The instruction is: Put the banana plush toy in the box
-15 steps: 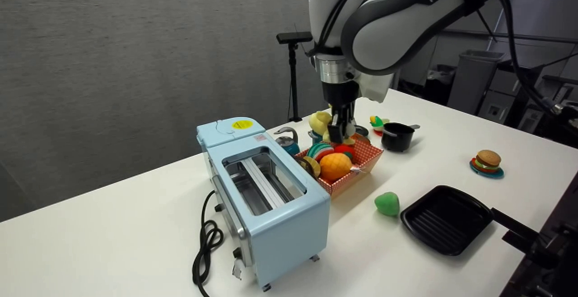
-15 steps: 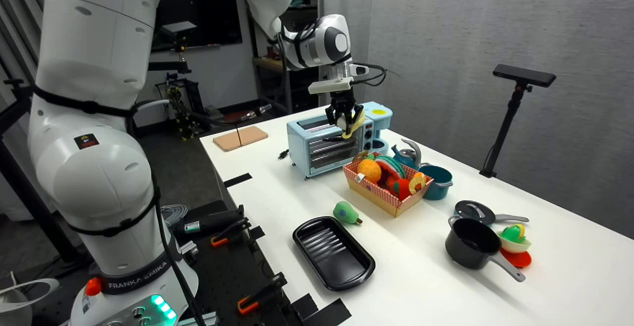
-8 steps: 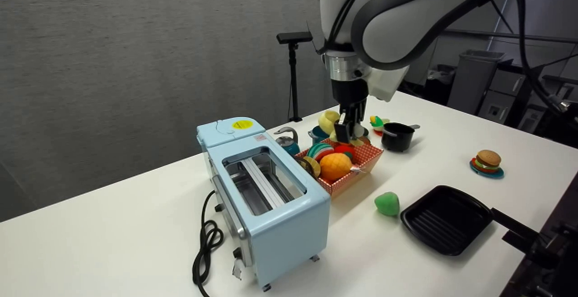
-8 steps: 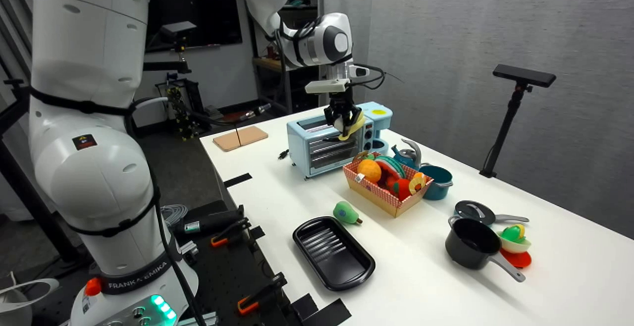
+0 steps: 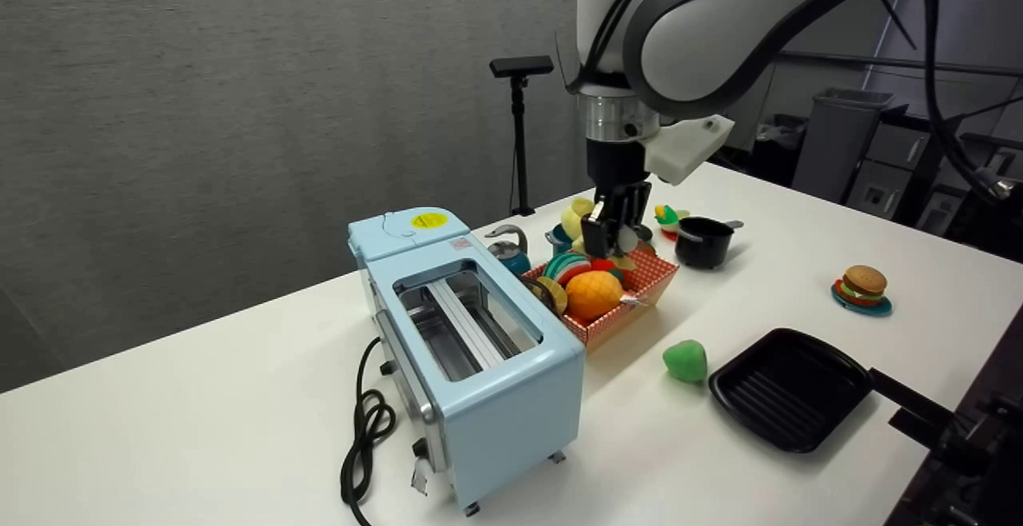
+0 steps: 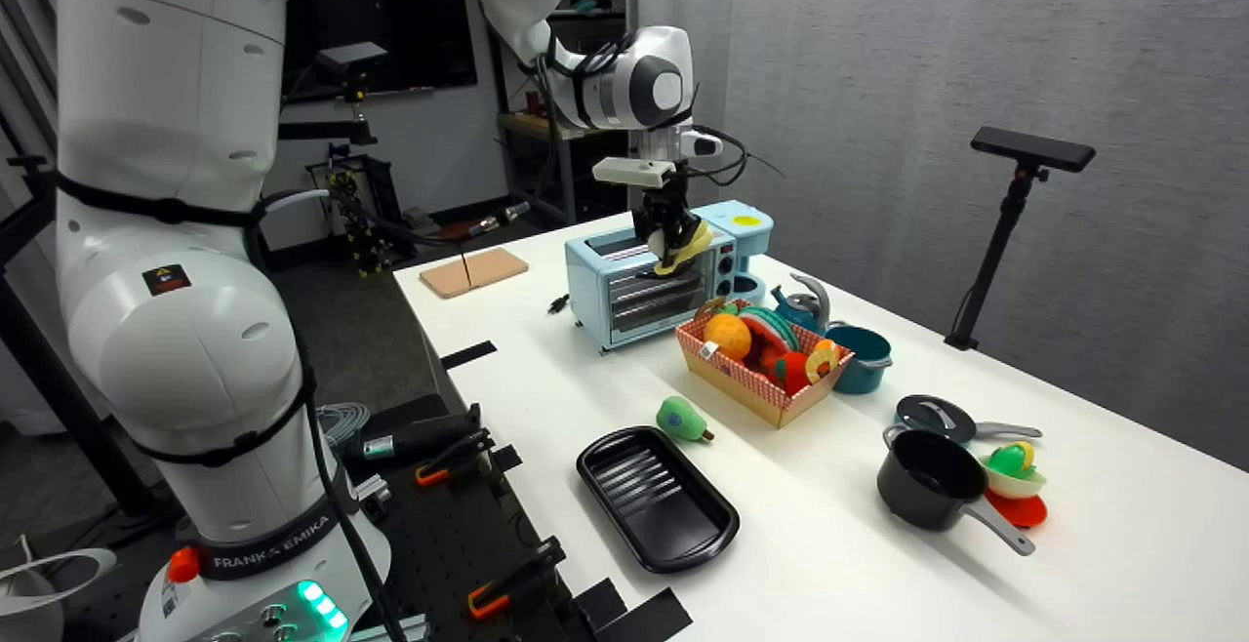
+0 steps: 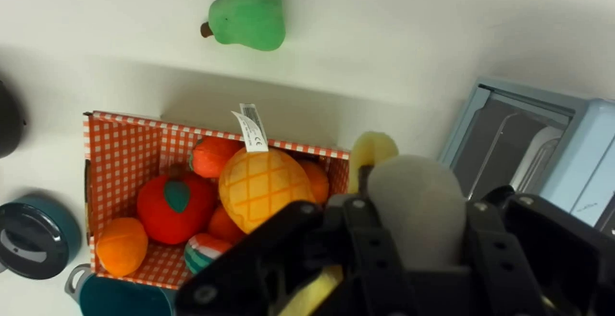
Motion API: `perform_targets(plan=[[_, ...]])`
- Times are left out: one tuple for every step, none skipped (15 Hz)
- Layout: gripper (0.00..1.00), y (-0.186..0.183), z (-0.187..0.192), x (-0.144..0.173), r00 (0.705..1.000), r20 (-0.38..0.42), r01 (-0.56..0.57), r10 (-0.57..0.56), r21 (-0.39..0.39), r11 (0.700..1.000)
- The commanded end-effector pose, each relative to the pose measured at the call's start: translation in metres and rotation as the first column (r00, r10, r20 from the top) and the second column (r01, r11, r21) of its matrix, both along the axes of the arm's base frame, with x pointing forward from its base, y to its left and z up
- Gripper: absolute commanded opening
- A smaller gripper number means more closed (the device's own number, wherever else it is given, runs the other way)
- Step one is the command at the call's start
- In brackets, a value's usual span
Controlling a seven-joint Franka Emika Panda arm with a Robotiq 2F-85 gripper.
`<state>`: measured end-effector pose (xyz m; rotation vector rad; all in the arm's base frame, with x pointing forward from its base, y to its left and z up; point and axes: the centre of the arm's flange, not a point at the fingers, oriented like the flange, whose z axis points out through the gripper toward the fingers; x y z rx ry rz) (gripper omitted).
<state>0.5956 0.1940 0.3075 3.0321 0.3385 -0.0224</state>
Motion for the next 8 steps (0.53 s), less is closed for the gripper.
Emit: perform_targets(plan=[[0.02, -0.004, 0.005, -0.012, 0.996, 0.04, 0.077, -0.078, 0.039, 0.996], [0.02, -0.004, 0.005, -0.012, 0.995, 0.046, 0.088, -0.09, 0.041, 0.995], [0.02, -0.005, 0.004, -0.011, 0.992, 0.068, 0.102, -0.104, 0.028, 0.994], [0.02, -0.072, 0.016, 0.004, 0.99, 0.072, 0.116, -0.119, 0.044, 0.992], [0.02, -0.081, 0.019, 0.007, 0.986, 0.086, 0.138, -0.143, 0.052, 0.989], [0.02, -0.1, 0.025, 0.01, 0.981, 0.096, 0.162, -0.167, 0.057, 0.985], [0.02, -0.125, 0.033, 0.015, 0.974, 0.112, 0.189, -0.195, 0.059, 0.98], [0.02, -0.153, 0.044, 0.015, 0.967, 0.127, 0.215, -0.221, 0.057, 0.975]])
